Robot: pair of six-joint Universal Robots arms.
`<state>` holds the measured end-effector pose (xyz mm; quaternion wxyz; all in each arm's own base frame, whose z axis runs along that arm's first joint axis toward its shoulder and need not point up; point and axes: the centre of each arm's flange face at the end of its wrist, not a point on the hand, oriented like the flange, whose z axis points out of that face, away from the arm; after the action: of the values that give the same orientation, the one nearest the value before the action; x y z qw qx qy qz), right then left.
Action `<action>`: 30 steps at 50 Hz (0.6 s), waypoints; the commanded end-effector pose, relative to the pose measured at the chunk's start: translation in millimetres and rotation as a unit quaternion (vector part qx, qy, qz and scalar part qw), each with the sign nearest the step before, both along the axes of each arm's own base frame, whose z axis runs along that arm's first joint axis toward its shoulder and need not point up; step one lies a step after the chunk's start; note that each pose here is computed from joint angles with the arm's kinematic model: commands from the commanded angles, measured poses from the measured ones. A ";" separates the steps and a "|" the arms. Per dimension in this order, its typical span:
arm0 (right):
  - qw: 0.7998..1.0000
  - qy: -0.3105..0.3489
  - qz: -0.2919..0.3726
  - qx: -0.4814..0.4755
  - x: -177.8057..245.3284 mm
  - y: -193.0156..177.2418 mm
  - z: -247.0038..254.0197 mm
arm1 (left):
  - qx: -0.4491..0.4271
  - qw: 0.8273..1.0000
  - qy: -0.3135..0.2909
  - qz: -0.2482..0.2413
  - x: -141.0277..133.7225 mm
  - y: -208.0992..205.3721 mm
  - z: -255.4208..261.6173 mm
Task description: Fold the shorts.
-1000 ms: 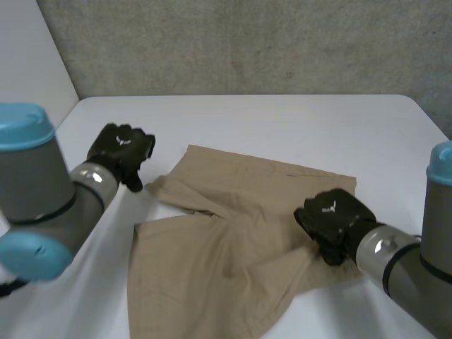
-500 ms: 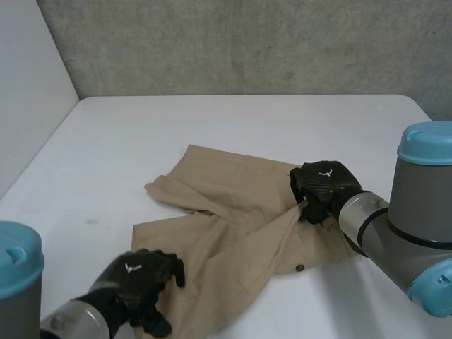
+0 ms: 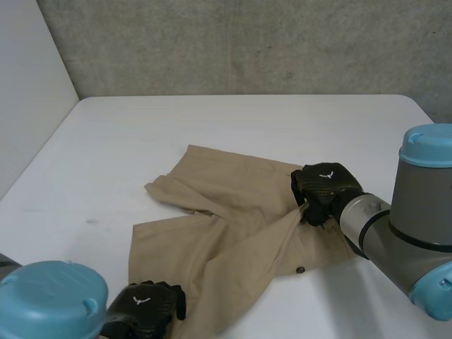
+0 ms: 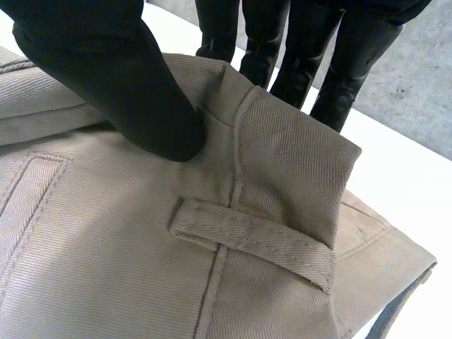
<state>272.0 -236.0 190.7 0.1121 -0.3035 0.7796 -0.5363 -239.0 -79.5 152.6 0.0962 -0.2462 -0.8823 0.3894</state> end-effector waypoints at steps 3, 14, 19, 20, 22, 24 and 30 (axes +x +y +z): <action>1.000 -0.001 -0.002 -0.001 -0.3 -0.5 0.5 | -0.037 0.999 0.015 0.005 -9.6 -9.2 2.3; 1.000 -0.001 -0.005 -0.025 -4.5 -4.2 16.2 | -0.215 0.973 0.077 0.022 -26.1 -59.9 78.0; 0.998 0.014 -0.010 -0.053 -12.4 -11.2 27.0 | -0.320 0.945 0.051 0.042 -26.4 -121.4 106.0; 0.998 0.019 -0.008 -0.060 -13.0 -11.1 29.7 | -0.333 0.941 0.046 0.037 -29.3 -131.2 107.0; 0.996 0.037 -0.001 -0.078 -13.7 -12.4 33.9 | -0.370 0.928 0.037 0.007 -44.8 -154.9 111.6; 0.995 0.048 0.001 -0.091 -13.6 -14.1 36.1 | -0.391 0.920 0.032 -0.008 -55.8 -170.0 112.8; 0.992 0.066 0.002 -0.111 -7.2 -33.4 33.8 | -0.417 0.908 0.024 -0.034 -94.0 -229.8 90.9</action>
<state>259.3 -252.1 227.0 0.0499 -0.3355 0.7324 -0.5904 -293.7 -248.8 264.6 0.0246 -0.2517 -0.6626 0.7049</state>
